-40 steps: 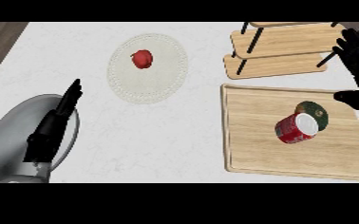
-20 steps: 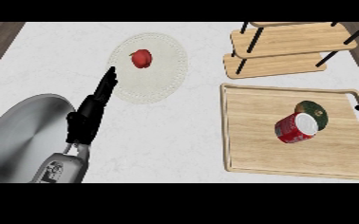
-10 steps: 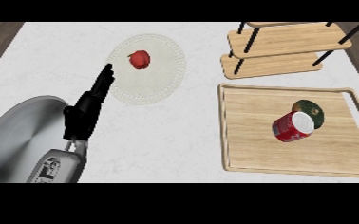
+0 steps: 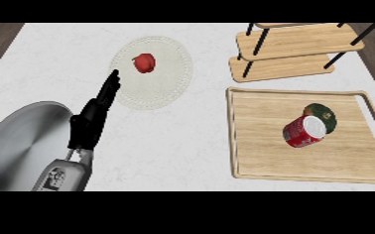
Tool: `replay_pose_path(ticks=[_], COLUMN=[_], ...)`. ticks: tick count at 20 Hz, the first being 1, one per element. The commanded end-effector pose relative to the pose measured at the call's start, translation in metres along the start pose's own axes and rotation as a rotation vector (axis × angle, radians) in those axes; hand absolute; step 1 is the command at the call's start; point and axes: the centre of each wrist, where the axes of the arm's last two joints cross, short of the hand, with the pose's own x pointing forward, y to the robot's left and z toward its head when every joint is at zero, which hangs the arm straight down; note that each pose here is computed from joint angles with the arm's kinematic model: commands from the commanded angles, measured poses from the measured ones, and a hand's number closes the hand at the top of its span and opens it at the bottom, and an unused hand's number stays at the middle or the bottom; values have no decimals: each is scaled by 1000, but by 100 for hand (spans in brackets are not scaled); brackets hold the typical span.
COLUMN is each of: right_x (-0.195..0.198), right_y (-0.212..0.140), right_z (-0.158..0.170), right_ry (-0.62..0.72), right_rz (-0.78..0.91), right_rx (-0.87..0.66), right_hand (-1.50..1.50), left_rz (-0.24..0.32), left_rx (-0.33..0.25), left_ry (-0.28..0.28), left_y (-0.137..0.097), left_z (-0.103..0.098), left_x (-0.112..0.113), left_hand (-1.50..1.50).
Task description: Pick the squash from the tray and place it in the tiered shelf
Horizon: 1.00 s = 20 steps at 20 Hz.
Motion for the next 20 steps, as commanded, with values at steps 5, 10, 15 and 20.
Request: replay_pose_path(ticks=[5,10,15,20], right_x=[47,50,52,74], right_y=[29,29,50,61], right_z=[-2,13,36,20], right_ry=[94,83,81,104], right_rz=[111,107,137,124], right_rx=[23,22,-6,-34], right_hand=[-150,-150,-150,-150], left_rz=[7,8,8,-8], left_rx=[-7,-9,-6,0], left_ry=[-6,-3,-5,0], left_y=[-1,2,3,8], left_z=[-4,-19,-15,-14], left_x=[3,9,5,17], left_hand=[0,0,0,0])
